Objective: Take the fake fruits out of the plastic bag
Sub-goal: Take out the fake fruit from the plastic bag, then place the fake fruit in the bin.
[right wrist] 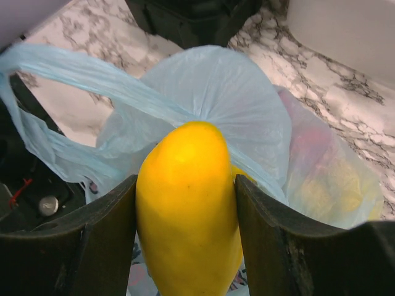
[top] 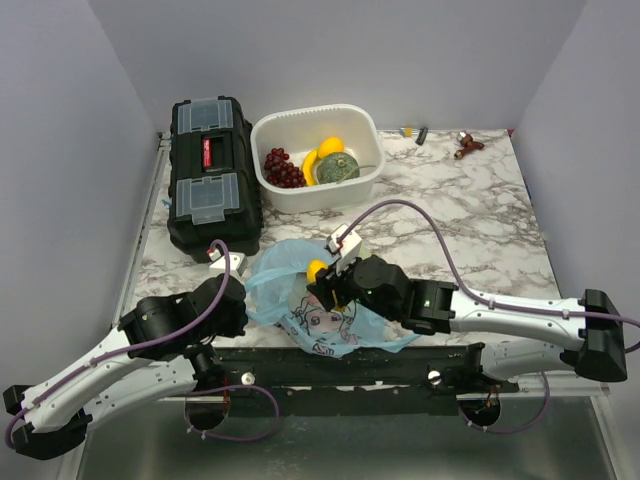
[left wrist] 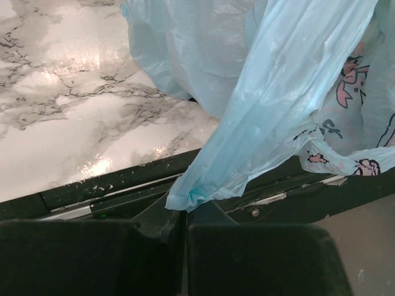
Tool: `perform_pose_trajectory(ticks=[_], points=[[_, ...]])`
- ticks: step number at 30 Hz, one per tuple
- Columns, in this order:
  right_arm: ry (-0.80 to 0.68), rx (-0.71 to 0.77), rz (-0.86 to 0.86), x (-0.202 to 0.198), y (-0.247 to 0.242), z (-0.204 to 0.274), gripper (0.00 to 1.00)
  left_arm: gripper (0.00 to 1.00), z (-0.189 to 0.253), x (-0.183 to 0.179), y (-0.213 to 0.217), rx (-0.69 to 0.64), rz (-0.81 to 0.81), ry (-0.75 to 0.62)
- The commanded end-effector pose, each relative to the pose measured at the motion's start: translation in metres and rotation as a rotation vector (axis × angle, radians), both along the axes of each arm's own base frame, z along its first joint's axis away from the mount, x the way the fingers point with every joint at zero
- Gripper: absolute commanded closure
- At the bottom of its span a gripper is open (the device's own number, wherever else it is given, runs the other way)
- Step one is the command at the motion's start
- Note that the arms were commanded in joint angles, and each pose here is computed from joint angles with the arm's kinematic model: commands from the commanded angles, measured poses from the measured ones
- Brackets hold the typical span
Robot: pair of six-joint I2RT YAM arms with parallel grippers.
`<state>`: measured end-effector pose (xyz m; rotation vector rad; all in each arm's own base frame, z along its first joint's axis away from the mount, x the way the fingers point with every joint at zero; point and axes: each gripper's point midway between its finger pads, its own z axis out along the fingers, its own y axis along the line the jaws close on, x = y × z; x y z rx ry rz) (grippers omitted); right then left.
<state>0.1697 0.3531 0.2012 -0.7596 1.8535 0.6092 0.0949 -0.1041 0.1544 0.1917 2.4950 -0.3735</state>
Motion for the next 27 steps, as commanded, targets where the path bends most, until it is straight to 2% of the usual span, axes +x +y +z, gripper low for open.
perform_pose_trajectory(ticks=[1, 11, 18, 27], points=[[-0.044, 0.164, -0.028, 0.003, 0.001, 0.047, 0.99, 1.0, -0.002, -0.001, 0.0, 0.009, -0.013, 0.003], [-0.272, 0.197, -0.25, 0.06, -0.008, 0.113, 0.99, 1.0, 0.0, -0.001, 0.001, -0.005, -0.011, -0.008], [-0.326, 0.254, -0.359, 0.135, -0.006, 0.141, 0.99, 1.0, 0.001, -0.001, 0.002, -0.013, -0.007, -0.013], [-0.346, 0.288, -0.441, 0.235, 0.019, 0.138, 0.99, 1.0, 0.001, -0.001, 0.002, -0.013, -0.008, -0.014]])
